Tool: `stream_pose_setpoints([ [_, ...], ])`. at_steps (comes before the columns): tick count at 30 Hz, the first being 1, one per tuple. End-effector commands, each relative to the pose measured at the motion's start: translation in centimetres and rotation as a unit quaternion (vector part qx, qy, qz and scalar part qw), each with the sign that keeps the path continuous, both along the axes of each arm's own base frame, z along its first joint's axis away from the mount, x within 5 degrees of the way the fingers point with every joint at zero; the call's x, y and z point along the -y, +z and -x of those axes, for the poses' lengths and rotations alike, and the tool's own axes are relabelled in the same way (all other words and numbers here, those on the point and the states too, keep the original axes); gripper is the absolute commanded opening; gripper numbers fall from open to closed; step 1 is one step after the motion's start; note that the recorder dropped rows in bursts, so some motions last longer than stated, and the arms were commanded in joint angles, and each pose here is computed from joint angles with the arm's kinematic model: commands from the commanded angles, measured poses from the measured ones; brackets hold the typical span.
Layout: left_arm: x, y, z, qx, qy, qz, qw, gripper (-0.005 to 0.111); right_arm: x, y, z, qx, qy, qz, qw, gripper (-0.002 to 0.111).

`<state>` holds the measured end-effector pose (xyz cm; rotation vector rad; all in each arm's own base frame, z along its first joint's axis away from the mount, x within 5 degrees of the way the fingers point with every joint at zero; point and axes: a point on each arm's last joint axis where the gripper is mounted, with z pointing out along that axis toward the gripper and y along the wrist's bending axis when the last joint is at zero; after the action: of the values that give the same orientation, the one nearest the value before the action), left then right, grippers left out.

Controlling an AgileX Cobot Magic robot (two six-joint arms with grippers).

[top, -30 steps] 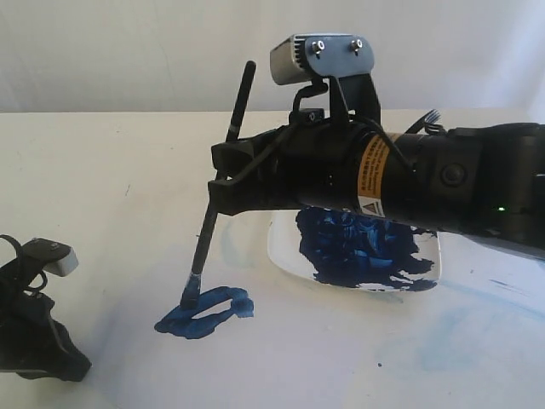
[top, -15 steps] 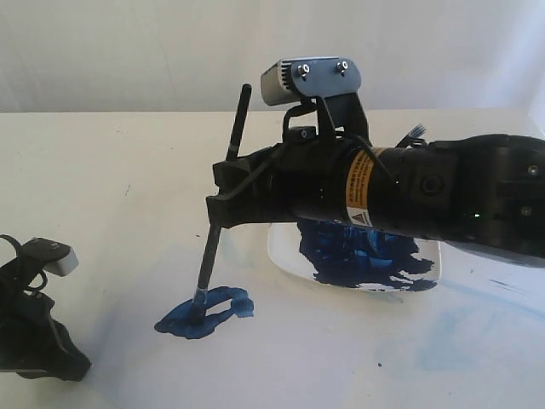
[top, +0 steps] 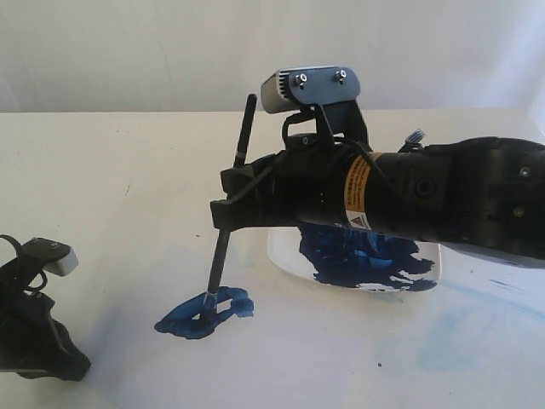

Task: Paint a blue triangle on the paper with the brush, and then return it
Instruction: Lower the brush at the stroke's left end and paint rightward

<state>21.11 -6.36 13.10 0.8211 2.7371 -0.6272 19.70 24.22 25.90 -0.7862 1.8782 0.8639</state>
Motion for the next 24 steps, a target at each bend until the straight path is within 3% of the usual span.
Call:
stream_pose_setpoints([
  [1,0.3,-0.1,0.3,-0.009,-0.003,0.007,1.000,0.000,0.0,-0.1,-0.1,0.001,-0.006,0.010,1.000,0.000],
  [24,0.3,-0.1,0.3,-0.009,-0.003,0.007,1.000,0.000,1.4,0.6,-0.2,0.007,-0.051,0.046,0.998,0.000],
])
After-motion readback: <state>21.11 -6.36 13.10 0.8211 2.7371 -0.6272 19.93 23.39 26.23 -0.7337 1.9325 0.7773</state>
